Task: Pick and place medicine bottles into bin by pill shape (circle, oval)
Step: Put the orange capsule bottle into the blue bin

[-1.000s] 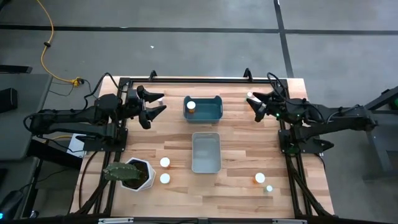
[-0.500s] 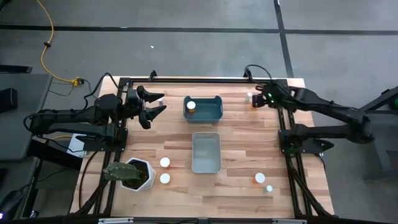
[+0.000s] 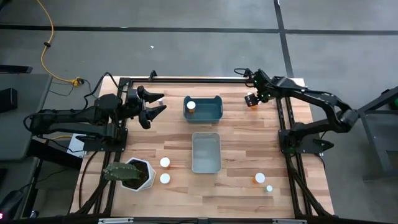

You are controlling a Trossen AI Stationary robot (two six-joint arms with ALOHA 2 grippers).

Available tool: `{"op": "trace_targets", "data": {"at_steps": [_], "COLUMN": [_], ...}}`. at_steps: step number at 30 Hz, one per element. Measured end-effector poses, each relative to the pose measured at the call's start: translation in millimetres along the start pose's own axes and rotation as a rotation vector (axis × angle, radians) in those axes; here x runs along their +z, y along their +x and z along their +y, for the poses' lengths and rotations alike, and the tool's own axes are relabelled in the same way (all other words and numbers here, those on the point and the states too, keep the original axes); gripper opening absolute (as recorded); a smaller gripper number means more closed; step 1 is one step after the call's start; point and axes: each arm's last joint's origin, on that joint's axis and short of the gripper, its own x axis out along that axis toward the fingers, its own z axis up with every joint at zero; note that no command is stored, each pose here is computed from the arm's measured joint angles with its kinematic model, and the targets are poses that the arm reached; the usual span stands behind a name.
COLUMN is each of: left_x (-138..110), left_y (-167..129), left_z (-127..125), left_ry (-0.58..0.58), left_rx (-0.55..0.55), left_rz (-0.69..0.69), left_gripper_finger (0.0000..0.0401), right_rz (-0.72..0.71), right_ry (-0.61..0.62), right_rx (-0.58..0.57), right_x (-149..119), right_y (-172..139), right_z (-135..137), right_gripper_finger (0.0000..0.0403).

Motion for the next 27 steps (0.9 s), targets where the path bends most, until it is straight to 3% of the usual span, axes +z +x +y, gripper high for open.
{"op": "trace_targets", "data": {"at_steps": [13,27], "left_x": [0.0,0.0], "left_y": [0.0,0.0], "left_z": [0.0,0.0], "left_ry": [-0.001,0.001], "left_rx": [0.000,0.001], "left_rz": [0.000,0.000], "left_gripper_finger": [0.0293,0.0293], "right_rz": [0.083,0.073], "right_ry": [0.017,-0.030], "right_rx": [-0.031,-0.052], "right_x": [8.7,9.6], "right_y": [30.8,30.9], "right_z": [-4.8,-5.7], "right_gripper_finger": [0.0251,0.0251]}}
